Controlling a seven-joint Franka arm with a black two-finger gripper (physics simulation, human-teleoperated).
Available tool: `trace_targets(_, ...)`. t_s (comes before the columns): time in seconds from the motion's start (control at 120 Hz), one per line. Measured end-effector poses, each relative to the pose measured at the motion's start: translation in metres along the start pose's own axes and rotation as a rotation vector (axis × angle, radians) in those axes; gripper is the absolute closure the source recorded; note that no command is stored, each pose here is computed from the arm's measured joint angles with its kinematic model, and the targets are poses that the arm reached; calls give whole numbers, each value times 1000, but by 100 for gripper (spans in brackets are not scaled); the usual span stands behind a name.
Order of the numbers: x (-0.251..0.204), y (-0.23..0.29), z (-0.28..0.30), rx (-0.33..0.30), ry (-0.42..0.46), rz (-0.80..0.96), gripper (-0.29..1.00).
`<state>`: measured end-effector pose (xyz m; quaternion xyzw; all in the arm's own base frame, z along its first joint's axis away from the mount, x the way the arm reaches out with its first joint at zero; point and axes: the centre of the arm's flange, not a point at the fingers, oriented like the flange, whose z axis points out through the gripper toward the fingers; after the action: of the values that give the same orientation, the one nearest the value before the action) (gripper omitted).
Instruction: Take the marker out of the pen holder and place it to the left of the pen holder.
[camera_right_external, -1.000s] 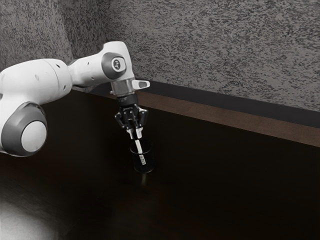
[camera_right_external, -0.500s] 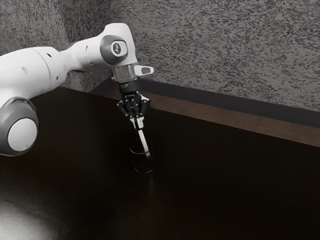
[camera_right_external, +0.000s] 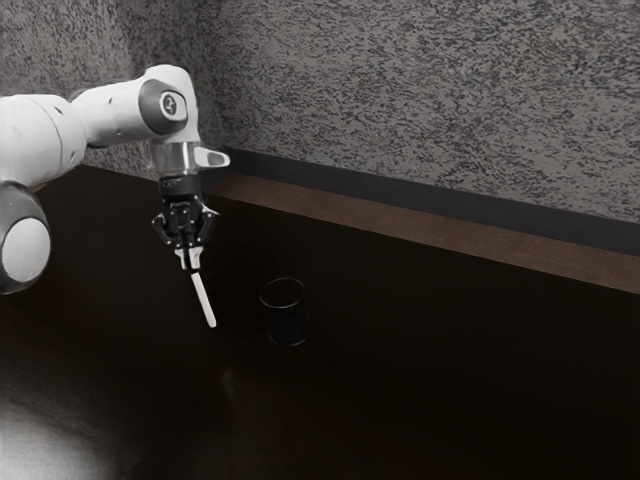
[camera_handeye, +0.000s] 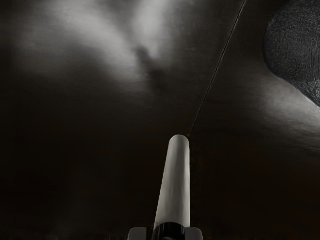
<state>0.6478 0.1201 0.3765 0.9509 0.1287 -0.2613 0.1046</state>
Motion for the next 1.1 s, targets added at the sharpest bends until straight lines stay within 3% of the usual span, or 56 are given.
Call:
trace_targets(0.092, 28, -19, 28, 71, -83, -65, 75)
trace_targets(0.208, 49, 7, 39, 114, -99, -42, 71)
trace_targets(0.575, 77, 29, 54, -7, -13, 10, 62)
trace_targets(0.825, 99, 30, 75, -40, 40, 48, 61)
trace_targets(0.908, 99, 33, 70, -43, 62, 64, 44)
trace_targets(0.992, 42, 41, 17, -67, 120, 96, 29)
trace_targets(1.1, -120, 89, -67, -13, 283, 228, 18)
